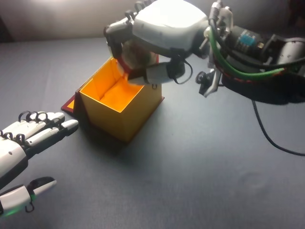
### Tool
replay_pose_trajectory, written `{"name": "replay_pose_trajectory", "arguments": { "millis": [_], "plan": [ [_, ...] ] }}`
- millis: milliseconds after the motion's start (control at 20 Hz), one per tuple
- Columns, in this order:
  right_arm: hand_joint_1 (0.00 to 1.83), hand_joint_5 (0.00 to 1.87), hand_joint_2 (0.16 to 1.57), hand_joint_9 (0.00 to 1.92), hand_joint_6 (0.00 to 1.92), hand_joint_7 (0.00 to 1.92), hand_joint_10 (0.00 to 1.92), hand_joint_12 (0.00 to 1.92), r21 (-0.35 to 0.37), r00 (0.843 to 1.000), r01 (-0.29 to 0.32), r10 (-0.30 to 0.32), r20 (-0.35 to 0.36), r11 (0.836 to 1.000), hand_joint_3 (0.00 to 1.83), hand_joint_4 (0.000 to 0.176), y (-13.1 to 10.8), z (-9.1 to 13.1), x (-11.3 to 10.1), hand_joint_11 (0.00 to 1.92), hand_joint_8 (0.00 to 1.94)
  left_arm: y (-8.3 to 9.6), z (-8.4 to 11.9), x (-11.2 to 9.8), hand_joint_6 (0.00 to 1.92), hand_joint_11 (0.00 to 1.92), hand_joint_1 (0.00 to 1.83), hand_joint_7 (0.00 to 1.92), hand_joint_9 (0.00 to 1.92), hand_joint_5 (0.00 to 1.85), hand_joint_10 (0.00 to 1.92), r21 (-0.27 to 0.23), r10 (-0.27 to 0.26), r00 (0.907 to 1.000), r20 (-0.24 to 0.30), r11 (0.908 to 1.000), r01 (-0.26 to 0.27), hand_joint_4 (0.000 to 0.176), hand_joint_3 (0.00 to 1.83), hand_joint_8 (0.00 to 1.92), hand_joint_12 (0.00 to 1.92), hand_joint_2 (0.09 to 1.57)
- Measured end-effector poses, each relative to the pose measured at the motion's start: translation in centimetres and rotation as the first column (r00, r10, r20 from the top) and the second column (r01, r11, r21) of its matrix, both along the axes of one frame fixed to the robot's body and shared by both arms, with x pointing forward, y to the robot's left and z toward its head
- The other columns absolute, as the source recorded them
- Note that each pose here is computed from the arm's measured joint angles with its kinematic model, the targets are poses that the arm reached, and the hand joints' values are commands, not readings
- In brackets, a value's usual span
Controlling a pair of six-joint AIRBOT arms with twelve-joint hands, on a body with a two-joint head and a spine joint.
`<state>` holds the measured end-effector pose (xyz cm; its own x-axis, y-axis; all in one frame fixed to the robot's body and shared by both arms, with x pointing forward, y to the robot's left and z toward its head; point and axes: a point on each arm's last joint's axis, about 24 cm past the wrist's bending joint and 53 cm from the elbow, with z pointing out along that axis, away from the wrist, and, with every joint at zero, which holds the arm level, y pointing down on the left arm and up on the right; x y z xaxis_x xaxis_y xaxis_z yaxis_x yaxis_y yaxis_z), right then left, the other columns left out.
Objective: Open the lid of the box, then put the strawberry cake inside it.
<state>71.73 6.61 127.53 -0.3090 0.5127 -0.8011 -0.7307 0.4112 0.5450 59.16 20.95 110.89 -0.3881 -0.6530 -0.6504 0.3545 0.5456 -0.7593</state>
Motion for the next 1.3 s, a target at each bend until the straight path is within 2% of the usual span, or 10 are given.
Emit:
{"name": "replay_pose_trajectory", "arguments": {
  "millis": [50,150,350,450,550,650,750,950,1050,1300],
  "plan": [
    [1.12,0.68,1.29,0.54,1.37,0.66,0.96,1.4,0.005,1.0,0.001,-0.001,0.002,1.0,0.0,0.0,0.2,0.2,0.1,0.2,1.56,0.0,0.0,0.1,0.0,0.0,0.84,0.0,0.0,0.1,0.0,-0.001,0.001,1.0,0.002,1.0,-0.001,0.083,0.0,0.0,0.0,1.35],
    [1.17,0.65,1.27,0.78,1.3,0.76,1.25,1.61,-0.002,1.0,-0.003,0.003,-0.005,1.0,0.0,0.0,0.8,-0.1,0.2,0.73,1.54,0.0,-0.4,0.2,0.0,0.0,0.84,0.0,0.0,0.1,0.0,-0.006,0.004,1.0,-0.007,1.0,-0.004,0.088,0.0,0.0,0.0,1.36],
    [1.15,0.58,1.29,0.75,1.41,0.76,1.08,1.52,-0.032,0.999,-0.004,0.003,-0.034,0.999,0.0,0.0,1.8,-1.2,0.4,0.68,1.5,-0.2,-0.3,0.2,0.0,0.0,0.82,0.0,0.0,0.08,0.0,-0.008,-0.001,1.0,-0.006,1.0,0.001,0.086,0.0,0.0,0.0,1.36],
    [1.0,0.55,1.23,0.6,0.37,0.59,0.42,1.22,-0.035,0.999,0.0,-0.001,-0.042,0.999,0.0,0.0,2.0,-1.3,0.7,0.35,0.32,-0.4,-0.4,0.3,0.0,0.0,0.84,0.0,0.0,0.09,0.0,-0.016,-0.001,1.0,-0.006,0.9999,0.001,0.088,0.0,0.0,0.0,1.36],
    [0.71,0.32,1.17,0.4,0.05,0.42,0.08,1.07,-0.049,0.999,0.002,-0.005,-0.054,0.999,0.0,0.0,2.3,-1.7,0.9,0.03,0.02,-0.5,-0.6,0.3,0.0,0.0,0.78,0.0,0.0,0.06,0.0,-0.014,-0.006,0.9999,-0.011,0.9999,0.006,0.078,0.01,0.0,0.0,1.37],
    [0.56,0.17,1.16,0.3,0.0,0.27,0.02,1.0,-0.056,0.998,-0.002,-0.002,-0.06,0.998,0.0,0.064,2.7,-2.0,0.9,0.0,0.0,-0.6,-0.5,0.4,0.0,0.0,0.77,0.0,0.0,0.04,0.0,-0.015,-0.004,0.9999,-0.01,0.9999,0.004,0.075,0.0,0.0,0.0,1.37],
    [0.43,0.01,1.16,0.1,0.0,0.04,0.0,0.79,-0.06,0.998,-0.007,0.003,-0.065,0.998,0.0,0.079,3.1,-2.1,0.7,0.0,0.0,-0.5,-0.4,0.5,0.0,0.0,0.77,0.0,0.0,0.04,0.0,-0.015,-0.002,1.0,-0.008,0.9999,0.002,0.094,0.0,0.0,0.0,1.37],
    [0.41,0.0,1.15,0.06,0.0,0.0,0.01,0.46,-0.074,0.997,-0.002,-0.004,-0.076,0.997,0.0,0.063,3.0,-2.6,0.9,0.0,0.0,-0.5,-0.4,0.5,0.01,0.0,0.8,0.0,0.0,0.07,0.0,-0.015,-0.003,1.0,-0.007,0.9999,0.003,0.07,0.0,0.0,0.0,1.37],
    [0.37,0.0,1.16,0.03,0.0,0.0,0.01,0.26,-0.086,0.997,-0.013,0.007,-0.072,0.996,0.0,0.069,3.1,-2.7,0.4,0.0,0.0,-0.5,-0.4,0.5,0.01,0.0,0.8,0.0,0.0,0.08,0.0,-0.016,-0.003,1.0,-0.007,0.9999,0.003,0.126,0.0,0.0,0.0,1.36],
    [0.47,0.0,1.18,0.0,0.0,0.0,0.0,0.0,-0.058,1.0,-0.018,0.017,-0.013,0.998,0.01,0.044,-0.2,-0.8,-1.3,0.0,0.0,-0.6,0.1,0.5,0.0,0.0,0.8,0.0,0.0,0.06,0.0,-0.042,0.004,1.0,0.008,0.9991,-0.004,0.112,0.0,0.0,0.0,1.36]
  ]
}}
